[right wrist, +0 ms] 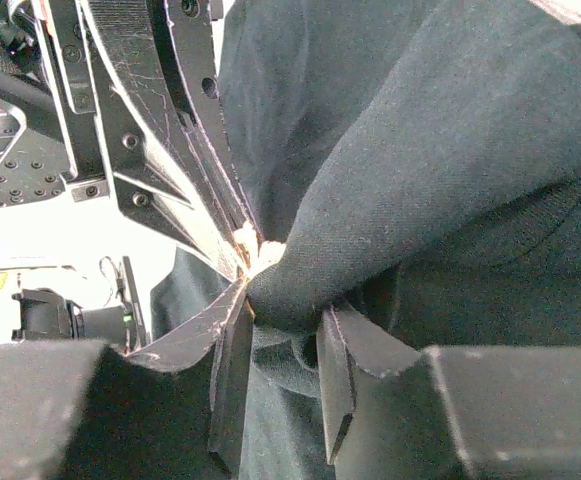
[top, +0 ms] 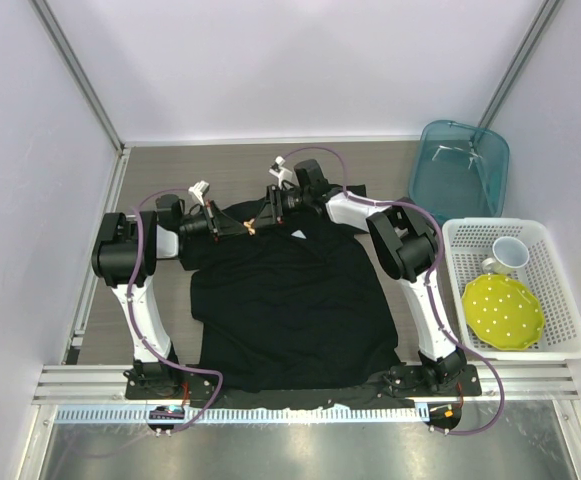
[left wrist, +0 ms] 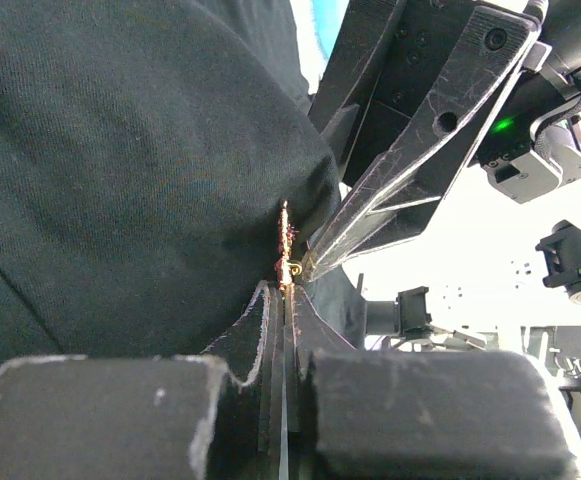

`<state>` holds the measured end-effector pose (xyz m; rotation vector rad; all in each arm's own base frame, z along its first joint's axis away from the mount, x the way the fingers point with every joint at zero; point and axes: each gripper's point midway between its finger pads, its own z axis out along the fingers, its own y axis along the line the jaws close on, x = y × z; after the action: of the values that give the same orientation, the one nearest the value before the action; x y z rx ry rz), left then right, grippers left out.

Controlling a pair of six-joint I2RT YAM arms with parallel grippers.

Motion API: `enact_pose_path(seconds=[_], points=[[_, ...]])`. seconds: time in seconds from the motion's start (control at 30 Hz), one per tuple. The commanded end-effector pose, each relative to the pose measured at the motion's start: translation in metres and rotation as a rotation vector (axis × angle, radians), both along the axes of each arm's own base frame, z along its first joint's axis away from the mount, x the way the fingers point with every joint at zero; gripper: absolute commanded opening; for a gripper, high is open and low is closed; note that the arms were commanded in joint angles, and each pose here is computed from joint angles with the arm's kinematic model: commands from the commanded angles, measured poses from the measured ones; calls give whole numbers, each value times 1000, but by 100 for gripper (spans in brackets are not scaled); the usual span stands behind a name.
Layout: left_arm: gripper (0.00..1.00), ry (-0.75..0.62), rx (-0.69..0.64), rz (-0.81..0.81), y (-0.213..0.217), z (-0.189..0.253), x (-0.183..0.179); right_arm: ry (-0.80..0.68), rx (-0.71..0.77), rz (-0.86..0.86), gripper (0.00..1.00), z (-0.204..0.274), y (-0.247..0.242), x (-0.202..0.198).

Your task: Pin the brooch onto the clothing

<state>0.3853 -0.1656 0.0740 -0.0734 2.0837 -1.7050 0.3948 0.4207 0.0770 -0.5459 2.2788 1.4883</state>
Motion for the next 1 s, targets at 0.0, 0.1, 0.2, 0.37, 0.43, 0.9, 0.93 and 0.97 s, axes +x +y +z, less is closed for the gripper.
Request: enact_pose_path(seconds=[0.0, 0.1, 0.2, 0.37, 0.43, 0.9, 0.93, 0.97], points=[[2, -78, -13, -25, -5, 11, 5, -51, 98, 64, 33, 31, 14, -4], [2, -79, -18, -25, -5, 11, 4, -33, 111, 61, 31, 32, 15, -5], [2, -87, -20, -26, -5, 12, 5, -27, 119, 61, 31, 33, 16, -5], [2, -97, -20, -32, -6, 13, 3, -35, 103, 82, 29, 30, 17, -7], [2, -102, -18, -31, -7, 13, 4, -61, 84, 104, 28, 30, 19, -10], [2, -122, -14, -57, -18, 16, 0, -113, -16, 119, 23, 21, 15, -9], [2, -122, -15, -60, -19, 17, 0, -121, -22, 116, 23, 20, 14, -8], [2, -127, -15, -60, -19, 18, 0, -121, -27, 116, 23, 21, 14, -9]])
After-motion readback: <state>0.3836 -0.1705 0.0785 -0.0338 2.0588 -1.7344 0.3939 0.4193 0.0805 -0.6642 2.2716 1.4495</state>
